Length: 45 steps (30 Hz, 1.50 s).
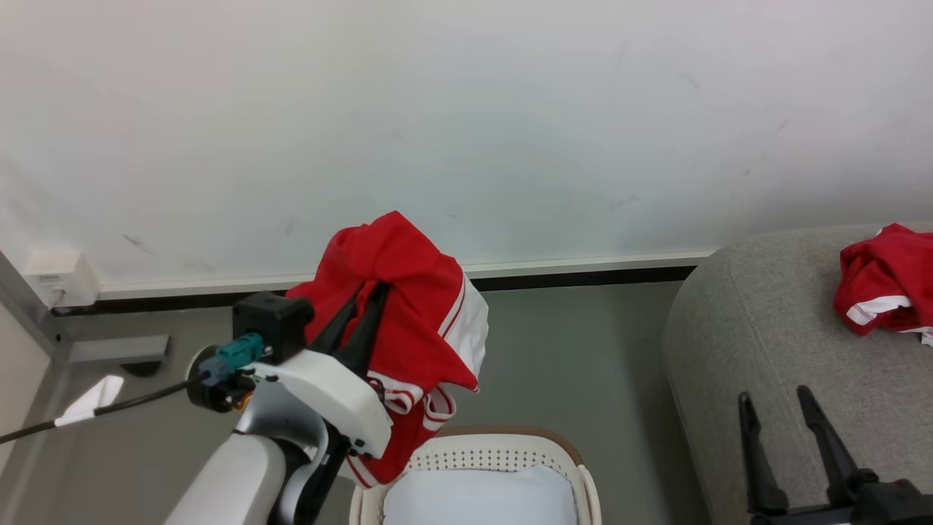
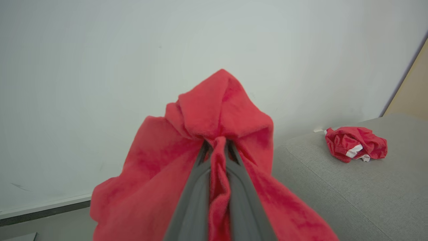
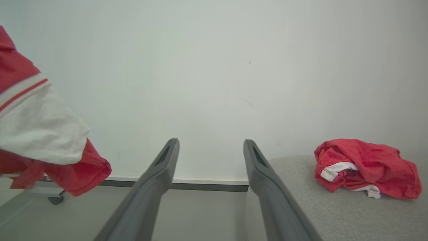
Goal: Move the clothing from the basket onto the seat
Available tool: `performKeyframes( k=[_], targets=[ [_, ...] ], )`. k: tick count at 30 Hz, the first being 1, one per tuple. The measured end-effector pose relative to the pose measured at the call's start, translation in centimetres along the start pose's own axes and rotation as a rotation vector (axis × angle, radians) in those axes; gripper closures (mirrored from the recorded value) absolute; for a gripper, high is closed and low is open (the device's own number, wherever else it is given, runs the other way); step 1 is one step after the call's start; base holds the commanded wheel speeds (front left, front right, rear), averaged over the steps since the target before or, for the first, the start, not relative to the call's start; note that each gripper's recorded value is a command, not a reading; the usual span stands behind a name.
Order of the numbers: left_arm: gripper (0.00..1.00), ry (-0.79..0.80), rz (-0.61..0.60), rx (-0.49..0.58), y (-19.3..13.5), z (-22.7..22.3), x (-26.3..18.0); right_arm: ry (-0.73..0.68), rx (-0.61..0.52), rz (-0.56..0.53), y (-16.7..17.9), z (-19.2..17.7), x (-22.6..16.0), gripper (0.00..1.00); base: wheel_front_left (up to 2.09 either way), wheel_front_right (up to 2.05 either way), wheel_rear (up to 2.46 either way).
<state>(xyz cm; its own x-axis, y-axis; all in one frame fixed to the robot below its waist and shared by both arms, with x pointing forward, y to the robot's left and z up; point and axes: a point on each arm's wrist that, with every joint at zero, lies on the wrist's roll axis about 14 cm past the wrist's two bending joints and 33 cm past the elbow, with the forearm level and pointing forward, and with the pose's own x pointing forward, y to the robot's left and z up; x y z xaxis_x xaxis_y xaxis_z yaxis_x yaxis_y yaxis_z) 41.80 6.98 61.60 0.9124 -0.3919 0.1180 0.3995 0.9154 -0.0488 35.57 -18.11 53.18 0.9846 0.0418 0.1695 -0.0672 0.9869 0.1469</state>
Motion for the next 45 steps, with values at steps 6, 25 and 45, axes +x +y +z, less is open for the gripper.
performKeyframes(
  k=[6,25,45],
  targets=[
    [1.00,-0.013,-0.022,0.001,-0.9,0.9,-0.4,-0.016,-0.039,0.213,6.1,1.6,0.4,0.00,0.00,0.00,0.00],
    [1.00,0.007,-0.181,0.016,-5.6,1.3,-0.4,0.142,-0.208,0.807,15.7,3.2,3.7,0.00,0.00,0.00,0.00],
    [1.00,0.053,-0.241,-0.022,-7.1,0.1,-0.2,0.265,-0.069,0.981,23.9,-1.8,3.8,1.00,0.00,0.00,0.00]
  ],
)
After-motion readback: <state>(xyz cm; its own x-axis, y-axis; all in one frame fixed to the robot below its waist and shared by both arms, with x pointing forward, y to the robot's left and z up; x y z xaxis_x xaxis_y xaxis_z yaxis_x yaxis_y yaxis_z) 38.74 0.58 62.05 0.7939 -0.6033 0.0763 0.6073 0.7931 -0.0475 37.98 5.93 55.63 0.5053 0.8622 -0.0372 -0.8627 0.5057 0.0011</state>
